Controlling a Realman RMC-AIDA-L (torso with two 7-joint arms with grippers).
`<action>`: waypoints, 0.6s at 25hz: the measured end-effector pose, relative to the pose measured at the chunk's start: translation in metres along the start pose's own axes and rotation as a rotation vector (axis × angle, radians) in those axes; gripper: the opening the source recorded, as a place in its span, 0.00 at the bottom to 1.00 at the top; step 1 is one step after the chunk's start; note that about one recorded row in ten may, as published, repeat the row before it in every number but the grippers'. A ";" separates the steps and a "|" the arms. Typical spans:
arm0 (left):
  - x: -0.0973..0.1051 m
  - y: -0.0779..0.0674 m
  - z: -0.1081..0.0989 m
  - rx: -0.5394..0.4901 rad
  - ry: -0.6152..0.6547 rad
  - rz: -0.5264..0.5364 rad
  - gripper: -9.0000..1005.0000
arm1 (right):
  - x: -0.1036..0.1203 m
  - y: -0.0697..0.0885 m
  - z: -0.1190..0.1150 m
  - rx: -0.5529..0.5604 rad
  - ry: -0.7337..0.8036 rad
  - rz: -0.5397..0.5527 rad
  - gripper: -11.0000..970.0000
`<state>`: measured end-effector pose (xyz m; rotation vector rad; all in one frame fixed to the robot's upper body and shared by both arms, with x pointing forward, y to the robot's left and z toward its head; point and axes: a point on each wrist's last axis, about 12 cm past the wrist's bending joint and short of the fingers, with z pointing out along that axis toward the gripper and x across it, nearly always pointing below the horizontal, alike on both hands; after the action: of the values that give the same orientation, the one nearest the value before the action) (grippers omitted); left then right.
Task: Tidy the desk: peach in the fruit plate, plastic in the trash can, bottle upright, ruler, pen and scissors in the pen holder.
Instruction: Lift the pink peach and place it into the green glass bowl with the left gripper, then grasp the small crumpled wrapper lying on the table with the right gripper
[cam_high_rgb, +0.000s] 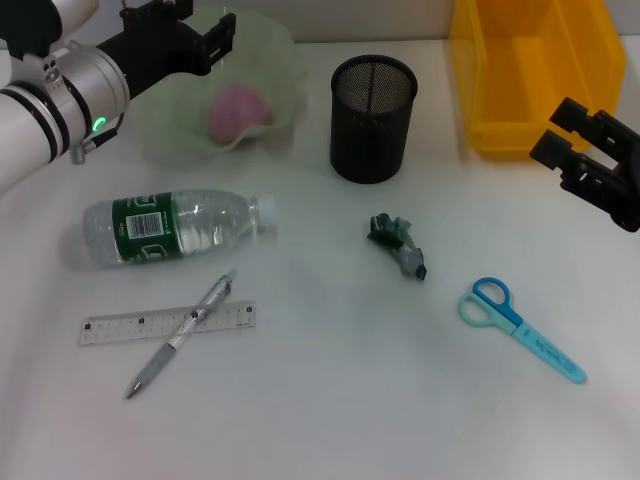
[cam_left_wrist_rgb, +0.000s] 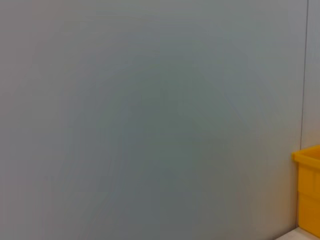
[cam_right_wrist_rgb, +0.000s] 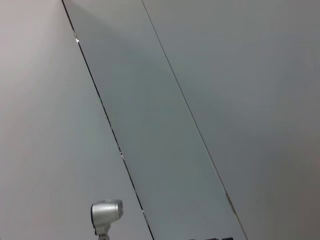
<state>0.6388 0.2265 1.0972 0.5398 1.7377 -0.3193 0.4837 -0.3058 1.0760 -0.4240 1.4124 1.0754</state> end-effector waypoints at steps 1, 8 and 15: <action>0.001 0.000 -0.001 -0.001 0.002 -0.001 0.38 | 0.001 0.000 0.000 -0.001 -0.002 0.001 0.80; 0.004 -0.001 -0.007 0.023 -0.025 -0.051 0.63 | 0.002 0.001 -0.001 0.002 -0.005 0.005 0.80; -0.001 -0.003 -0.041 0.216 -0.203 -0.245 0.75 | 0.004 0.003 -0.005 0.013 -0.006 0.004 0.80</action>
<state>0.6030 0.2435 1.1072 0.4321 1.5813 -0.7177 0.4780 -0.3070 1.0720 -0.4083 1.4148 1.0700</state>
